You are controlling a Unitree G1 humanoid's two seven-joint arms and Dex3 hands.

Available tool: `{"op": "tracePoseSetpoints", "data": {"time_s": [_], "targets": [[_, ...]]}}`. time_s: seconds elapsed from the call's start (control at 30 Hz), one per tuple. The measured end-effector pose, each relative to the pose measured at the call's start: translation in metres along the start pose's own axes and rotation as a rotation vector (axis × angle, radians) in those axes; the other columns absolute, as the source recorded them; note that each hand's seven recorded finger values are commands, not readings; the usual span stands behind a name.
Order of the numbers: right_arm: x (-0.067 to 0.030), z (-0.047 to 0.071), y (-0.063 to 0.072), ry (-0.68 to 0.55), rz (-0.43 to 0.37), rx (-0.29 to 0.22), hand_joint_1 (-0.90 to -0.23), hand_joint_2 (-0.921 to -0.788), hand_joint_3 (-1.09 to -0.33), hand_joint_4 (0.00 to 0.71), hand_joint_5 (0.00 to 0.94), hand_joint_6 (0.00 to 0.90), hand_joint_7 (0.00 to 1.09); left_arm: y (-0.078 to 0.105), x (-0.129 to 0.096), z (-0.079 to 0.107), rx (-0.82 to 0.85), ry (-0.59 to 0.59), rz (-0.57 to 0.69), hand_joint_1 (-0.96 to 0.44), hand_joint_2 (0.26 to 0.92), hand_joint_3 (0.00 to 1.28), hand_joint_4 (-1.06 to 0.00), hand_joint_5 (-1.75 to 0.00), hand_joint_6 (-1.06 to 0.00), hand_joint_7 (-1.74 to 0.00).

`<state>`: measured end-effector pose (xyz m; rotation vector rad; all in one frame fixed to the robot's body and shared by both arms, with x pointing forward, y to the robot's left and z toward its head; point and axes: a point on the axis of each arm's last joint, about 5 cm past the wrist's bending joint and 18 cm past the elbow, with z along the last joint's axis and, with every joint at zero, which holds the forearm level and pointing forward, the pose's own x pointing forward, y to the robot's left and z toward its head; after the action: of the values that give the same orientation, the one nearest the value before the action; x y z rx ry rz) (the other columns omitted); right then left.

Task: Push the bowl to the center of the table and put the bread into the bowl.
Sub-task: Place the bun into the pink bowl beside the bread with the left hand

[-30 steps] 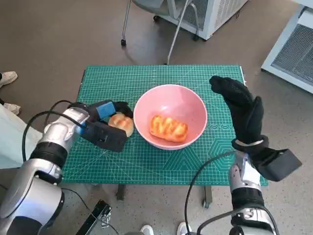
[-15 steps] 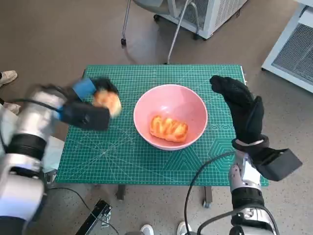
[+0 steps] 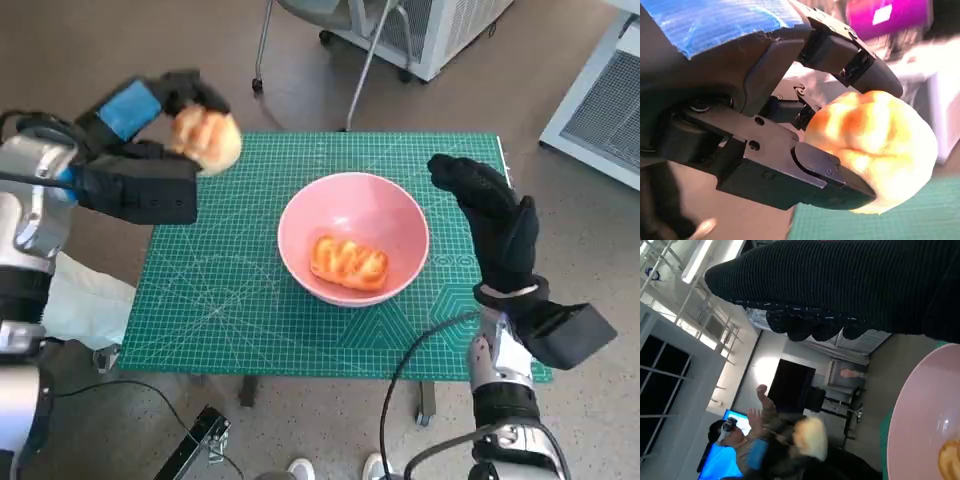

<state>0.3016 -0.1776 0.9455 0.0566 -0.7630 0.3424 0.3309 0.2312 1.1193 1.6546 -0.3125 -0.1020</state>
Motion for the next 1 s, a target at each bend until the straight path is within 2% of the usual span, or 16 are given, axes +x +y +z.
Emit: {"op": "tracePoseSetpoints", "data": {"time_s": [0.17,0.33,0.63,0.77,0.8,0.83,0.87,0.9,0.97,1.0], "targets": [[0.0006,0.0,0.0,0.004,0.002,0.003,-0.589,-0.921,-0.744,0.365,0.005,0.031,0.8,0.009,-0.003,0.018,0.005,-0.094,0.072,0.0,0.92,0.08,-0.62,-1.16,-0.67,-1.19],[0.0022,0.0,0.0,0.003,0.004,0.005,-0.588,-0.921,-0.745,0.365,0.004,0.029,0.8,0.007,-0.001,0.033,0.013,-0.191,0.096,0.0,0.92,0.06,-0.63,-1.14,-0.71,-1.17],[0.0034,0.0,0.0,0.003,0.007,0.007,-0.585,-0.921,-0.745,0.365,0.004,0.028,0.81,-0.02,0.012,0.065,0.056,-0.359,0.092,0.0,0.92,0.05,-0.65,-1.12,-0.72,-1.16],[0.0038,0.0,0.001,0.002,0.009,0.006,-0.586,-0.921,-0.744,0.366,0.005,0.028,0.81,-0.039,0.018,0.079,0.104,-0.4,0.048,0.0,0.92,0.07,-0.63,-1.11,-0.68,-1.24],[0.0037,0.0,0.001,0.001,0.009,0.006,-0.587,-0.921,-0.743,0.366,0.005,0.028,0.81,-0.043,0.019,0.082,0.111,-0.407,0.03,0.0,0.872,0.18,-0.61,-1.15,-0.65,-1.29],[0.0037,0.0,0.0,0.001,0.009,0.006,-0.59,-0.921,-0.742,0.367,0.005,0.029,0.81,-0.047,0.02,0.084,0.111,-0.412,0.018,0.0,0.77,0.41,-0.56,-1.26,-0.61,-1.38],[0.0037,0.001,0.0,0.0,0.009,0.005,-0.591,-0.921,-0.741,0.367,0.005,0.029,0.81,-0.051,0.021,0.087,0.11,-0.417,0.002,0.0,0.691,0.58,-0.52,-1.33,-0.57,-1.46],[0.0036,0.001,0.0,0.0,0.008,0.005,-0.592,-0.921,-0.74,0.367,0.005,0.03,0.81,-0.054,0.022,0.089,0.108,-0.422,-0.01,0.0,0.639,0.7,-0.5,-1.39,-0.55,-1.51],[0.0029,0.001,0.0,0.0,0.007,0.004,-0.591,-0.921,-0.739,0.368,0.005,0.031,0.81,-0.06,0.024,0.093,0.104,-0.43,-0.034,0.0,0.582,0.84,-0.47,-1.45,-0.51,-1.61],[0.0024,0.001,0.0,0.0,0.007,0.003,-0.59,-0.921,-0.738,0.368,0.005,0.032,0.81,-0.062,0.024,0.094,0.105,-0.434,-0.044,0.0,0.583,0.84,-0.47,-1.43,-0.5,-1.62]]}}
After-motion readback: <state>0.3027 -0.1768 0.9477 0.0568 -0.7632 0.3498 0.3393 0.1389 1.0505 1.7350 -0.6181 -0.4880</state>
